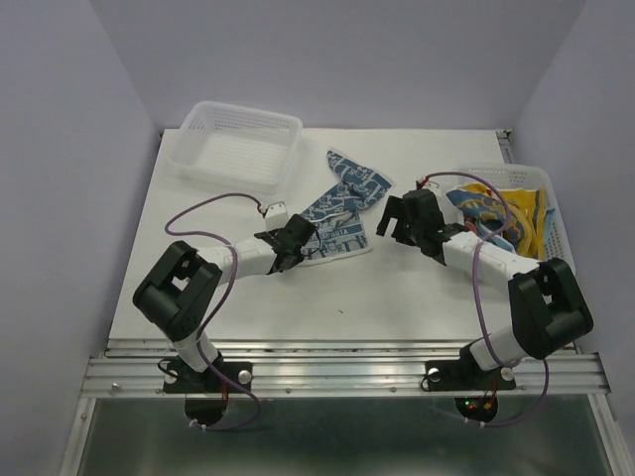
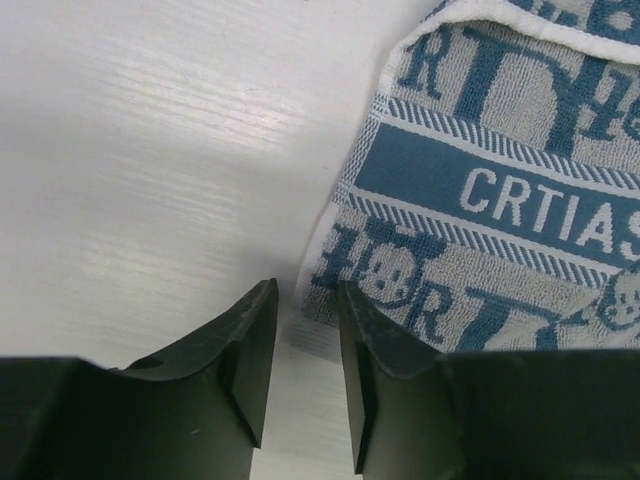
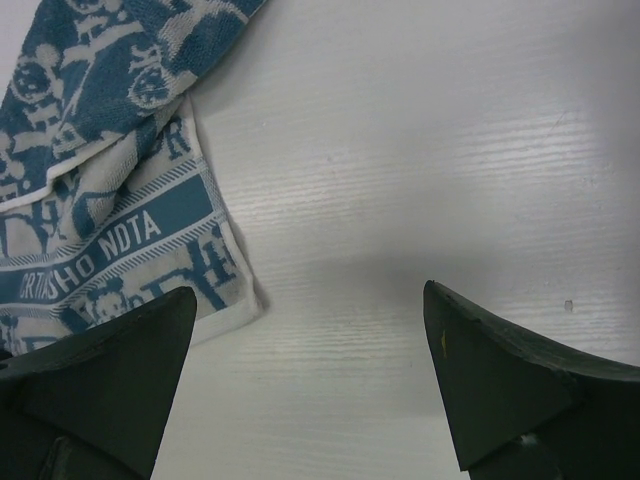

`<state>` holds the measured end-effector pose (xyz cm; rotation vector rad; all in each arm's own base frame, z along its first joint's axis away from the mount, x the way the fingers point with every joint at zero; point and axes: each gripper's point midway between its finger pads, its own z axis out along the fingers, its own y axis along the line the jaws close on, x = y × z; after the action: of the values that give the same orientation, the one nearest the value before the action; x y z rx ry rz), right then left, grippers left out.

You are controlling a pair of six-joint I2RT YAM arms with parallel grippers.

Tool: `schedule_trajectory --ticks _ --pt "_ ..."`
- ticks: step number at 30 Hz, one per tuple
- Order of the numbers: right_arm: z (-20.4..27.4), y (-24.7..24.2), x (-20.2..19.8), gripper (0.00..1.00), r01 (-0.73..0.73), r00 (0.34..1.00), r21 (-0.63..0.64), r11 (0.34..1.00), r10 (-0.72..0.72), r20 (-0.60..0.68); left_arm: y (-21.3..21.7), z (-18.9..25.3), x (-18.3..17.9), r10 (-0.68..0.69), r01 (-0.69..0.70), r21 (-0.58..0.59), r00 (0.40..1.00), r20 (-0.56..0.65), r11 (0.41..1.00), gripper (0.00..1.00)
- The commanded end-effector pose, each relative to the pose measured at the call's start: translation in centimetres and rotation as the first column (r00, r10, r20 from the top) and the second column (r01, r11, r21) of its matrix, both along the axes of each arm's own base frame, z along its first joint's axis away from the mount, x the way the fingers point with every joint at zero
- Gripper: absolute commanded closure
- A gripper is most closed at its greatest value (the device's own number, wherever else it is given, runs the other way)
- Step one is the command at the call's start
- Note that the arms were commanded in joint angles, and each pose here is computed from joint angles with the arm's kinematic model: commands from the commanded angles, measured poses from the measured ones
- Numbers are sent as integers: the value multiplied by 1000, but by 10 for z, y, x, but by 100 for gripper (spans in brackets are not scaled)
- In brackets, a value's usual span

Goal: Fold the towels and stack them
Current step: Flatten out the crumpled towel

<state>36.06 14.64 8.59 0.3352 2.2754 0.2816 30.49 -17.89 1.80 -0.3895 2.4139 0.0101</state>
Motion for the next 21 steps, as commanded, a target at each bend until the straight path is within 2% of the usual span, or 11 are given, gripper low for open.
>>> schedule_trajectory --ticks 1,2,3,5,12,17,21 --pt "-7 7 -1 0 -37 999 8 999 37 6 18 -32 -37 3 10 80 986 -166 997 65" --pt "-9 8 -2 0 -41 999 8 999 41 -1 18 -34 -37 5 9 84 986 -166 996 74" --pt "-10 10 -3 0 -49 999 7 999 50 -2 18 -33 -36 2 12 85 986 -166 996 90" --pt "-13 13 -5 0 -60 998 0 998 60 -10 18 -33 -36 2 12 88 986 -165 996 98" --pt "-20 27 -12 0 -102 994 -14 995 102 -28 17 -32 -37 -6 19 85 988 -156 996 100" --pt "-32 48 -16 0 -151 987 -76 986 146 -63 7 -21 -34 -33 36 28 993 -117 999 100" --pt "-40 60 -15 6 -167 984 -114 979 157 -87 2 -15 -35 -55 53 -22 994 -93 998 100"
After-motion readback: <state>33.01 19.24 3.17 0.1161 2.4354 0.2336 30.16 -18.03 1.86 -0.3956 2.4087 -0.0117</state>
